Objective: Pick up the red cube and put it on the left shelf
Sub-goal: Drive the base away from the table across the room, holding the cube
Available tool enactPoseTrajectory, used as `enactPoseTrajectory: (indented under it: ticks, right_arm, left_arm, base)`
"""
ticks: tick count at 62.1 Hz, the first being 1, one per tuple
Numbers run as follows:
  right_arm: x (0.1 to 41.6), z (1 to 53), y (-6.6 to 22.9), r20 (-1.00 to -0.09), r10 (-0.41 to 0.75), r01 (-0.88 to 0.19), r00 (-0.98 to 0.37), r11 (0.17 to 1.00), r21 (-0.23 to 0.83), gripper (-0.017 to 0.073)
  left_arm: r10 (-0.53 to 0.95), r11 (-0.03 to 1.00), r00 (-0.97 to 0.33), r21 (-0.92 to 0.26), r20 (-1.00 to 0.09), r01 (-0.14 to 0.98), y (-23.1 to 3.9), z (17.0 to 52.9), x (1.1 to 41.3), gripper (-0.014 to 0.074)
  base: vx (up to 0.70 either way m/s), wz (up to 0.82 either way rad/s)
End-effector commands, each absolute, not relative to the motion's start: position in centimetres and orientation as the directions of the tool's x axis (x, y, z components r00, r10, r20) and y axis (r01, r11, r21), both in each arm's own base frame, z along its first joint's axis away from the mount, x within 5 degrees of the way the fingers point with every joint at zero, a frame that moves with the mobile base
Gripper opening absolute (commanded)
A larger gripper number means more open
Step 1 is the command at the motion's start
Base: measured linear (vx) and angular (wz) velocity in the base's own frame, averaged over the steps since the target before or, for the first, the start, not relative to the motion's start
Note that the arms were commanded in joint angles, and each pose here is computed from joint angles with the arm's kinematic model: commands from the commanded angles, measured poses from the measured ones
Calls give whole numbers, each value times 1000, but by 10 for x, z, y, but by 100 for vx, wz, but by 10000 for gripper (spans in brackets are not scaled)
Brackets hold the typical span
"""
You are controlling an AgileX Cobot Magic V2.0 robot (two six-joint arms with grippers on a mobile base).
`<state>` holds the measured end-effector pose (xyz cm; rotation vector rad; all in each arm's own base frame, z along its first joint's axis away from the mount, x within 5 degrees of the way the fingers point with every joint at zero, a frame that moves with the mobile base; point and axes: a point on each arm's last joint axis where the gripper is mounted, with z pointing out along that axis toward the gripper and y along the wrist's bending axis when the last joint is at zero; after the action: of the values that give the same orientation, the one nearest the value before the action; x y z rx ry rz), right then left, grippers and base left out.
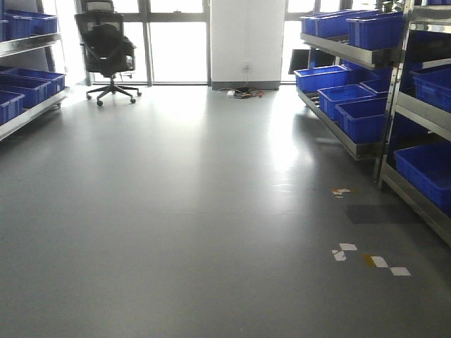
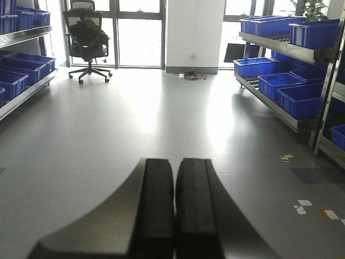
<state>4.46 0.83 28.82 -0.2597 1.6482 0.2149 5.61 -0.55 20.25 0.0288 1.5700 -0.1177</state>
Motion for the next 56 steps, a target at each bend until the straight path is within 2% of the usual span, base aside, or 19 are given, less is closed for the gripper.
enactPoseTrajectory:
  ticks: [1, 31, 56]
  right_arm:
    - [44, 304, 9, -999, -36, -300, 20, 953, -41, 139]
    - [44, 304, 9, -999, -36, -300, 20, 953, -41, 139]
    - [44, 304, 9, -999, -36, -300, 20, 953, -41, 139]
  left_arm:
    - [-70, 994, 72, -63, -995, 94, -5, 203, 56, 102]
    - [-70, 994, 72, -63, -995, 94, -5, 203, 56, 102]
    - [-70, 994, 72, -63, -995, 94, -5, 203, 56, 102]
  base:
    - [54, -9]
    - [54, -7]
    - [57, 24]
